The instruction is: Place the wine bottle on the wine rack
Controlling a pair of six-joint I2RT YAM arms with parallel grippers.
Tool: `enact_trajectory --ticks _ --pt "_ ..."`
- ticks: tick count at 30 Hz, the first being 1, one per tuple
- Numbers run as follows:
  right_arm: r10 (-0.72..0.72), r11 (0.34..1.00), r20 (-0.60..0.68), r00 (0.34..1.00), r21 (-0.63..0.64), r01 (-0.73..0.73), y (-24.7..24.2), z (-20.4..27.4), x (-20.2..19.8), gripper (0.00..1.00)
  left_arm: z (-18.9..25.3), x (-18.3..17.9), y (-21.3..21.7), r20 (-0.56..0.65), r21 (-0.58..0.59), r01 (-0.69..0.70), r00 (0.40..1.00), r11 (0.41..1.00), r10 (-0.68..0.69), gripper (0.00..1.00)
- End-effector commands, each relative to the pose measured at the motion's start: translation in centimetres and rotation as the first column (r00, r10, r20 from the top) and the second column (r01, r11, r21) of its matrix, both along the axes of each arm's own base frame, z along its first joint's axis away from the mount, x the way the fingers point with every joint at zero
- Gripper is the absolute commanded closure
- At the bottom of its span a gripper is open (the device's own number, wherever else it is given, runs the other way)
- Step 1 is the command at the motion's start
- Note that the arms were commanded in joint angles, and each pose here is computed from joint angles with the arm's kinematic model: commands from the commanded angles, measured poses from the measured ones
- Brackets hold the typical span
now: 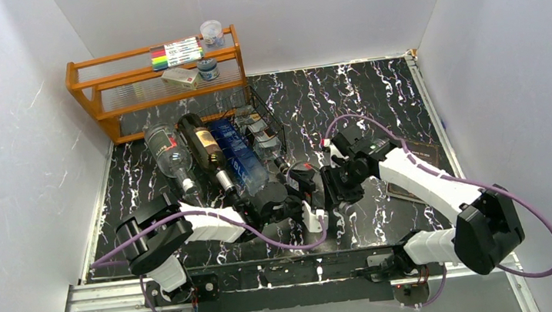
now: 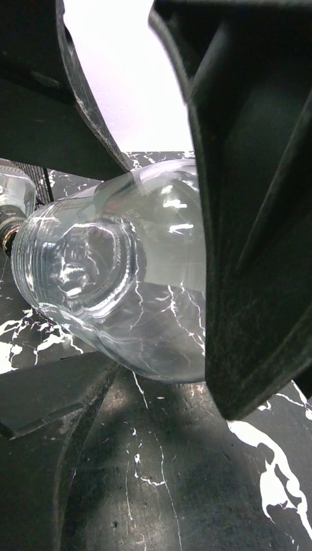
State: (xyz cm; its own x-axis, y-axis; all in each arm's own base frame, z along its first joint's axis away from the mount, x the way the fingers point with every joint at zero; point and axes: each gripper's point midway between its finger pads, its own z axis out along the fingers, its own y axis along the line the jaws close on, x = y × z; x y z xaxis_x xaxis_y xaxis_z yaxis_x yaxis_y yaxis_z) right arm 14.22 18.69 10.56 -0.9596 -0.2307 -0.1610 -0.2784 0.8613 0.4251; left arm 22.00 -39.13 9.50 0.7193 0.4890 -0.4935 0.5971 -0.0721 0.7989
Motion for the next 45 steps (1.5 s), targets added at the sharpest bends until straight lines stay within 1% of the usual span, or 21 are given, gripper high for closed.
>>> enact_trajectory --ticks 1,10,14,15,16,17,18,20,23,28,33,37,41,45 --pt "0.006 1.000 0.012 1.000 -0.007 -0.006 0.6 -1.3 1.0 0.46 -0.7 -0.9 0.0 -0.093 -0.007 0.005 0.996 1.000 -0.006 0.27" --pt "0.034 0.999 -0.014 0.999 -0.016 -0.034 0.9 -2.2 1.3 0.44 -0.3 -0.8 -0.1 -0.080 -0.011 0.010 0.997 1.000 -0.011 0.27" --pt "0.052 0.998 -0.038 0.998 -0.018 -0.053 1.1 -2.7 1.2 0.41 -0.3 -0.9 -0.1 -0.081 -0.011 0.012 0.997 1.000 -0.013 0.28" --pt "0.053 0.998 -0.038 0.998 -0.016 -0.054 1.1 -2.7 1.3 0.41 -0.2 -0.9 -0.1 -0.082 -0.013 0.011 0.997 1.000 -0.012 0.28" --pt "0.054 0.998 -0.039 0.998 -0.017 -0.055 1.2 -2.8 1.4 0.43 -0.3 -0.9 -0.1 -0.083 -0.013 0.012 0.996 1.000 -0.013 0.28" --pt "0.053 0.998 -0.034 0.998 -0.021 -0.054 1.2 -2.8 1.5 0.48 -0.2 -0.9 -0.2 -0.086 -0.016 0.013 0.996 1.000 -0.014 0.28" --pt "0.049 0.998 -0.026 0.998 -0.026 -0.049 1.1 -2.8 1.7 0.55 -0.2 -1.0 -0.2 -0.090 -0.018 0.012 0.996 1.000 -0.013 0.28" --pt "0.034 0.999 0.000 0.999 -0.037 -0.034 1.0 -2.5 2.1 0.74 0.0 -1.0 -0.2 -0.097 -0.025 0.010 0.995 1.000 -0.012 0.28" --pt "0.013 0.998 0.042 0.999 -0.061 -0.010 0.4 -2.1 2.7 1.00 0.1 -1.0 -0.1 -0.110 -0.036 0.002 0.994 0.999 -0.006 0.28" --pt "-0.010 0.996 0.103 0.995 -0.091 0.019 -0.6 -1.2 2.7 1.00 0.6 -1.0 -0.1 -0.146 -0.061 -0.028 0.989 0.998 0.019 0.27" --pt "-0.028 0.995 0.173 0.985 -0.094 0.045 -1.4 0.4 2.3 1.00 2.2 -0.5 -0.1 -0.220 -0.118 -0.111 0.972 0.987 0.083 0.14" --pt "-0.045 0.994 0.225 0.973 -0.089 0.066 -2.1 1.5 2.1 1.00 3.0 -0.7 -0.1 -0.284 -0.119 -0.140 0.954 0.983 0.101 0.06" --pt "-0.073 0.993 0.264 0.962 -0.069 0.095 -2.3 2.7 2.2 1.00 4.2 -0.9 -0.2 -0.322 -0.146 -0.158 0.941 0.977 0.104 0.02" --pt "-0.107 0.989 0.315 0.943 -0.066 0.134 -2.8 3.9 2.8 1.00 6.3 -0.6 0.1 -0.344 -0.210 -0.200 0.931 0.957 0.119 0.02"
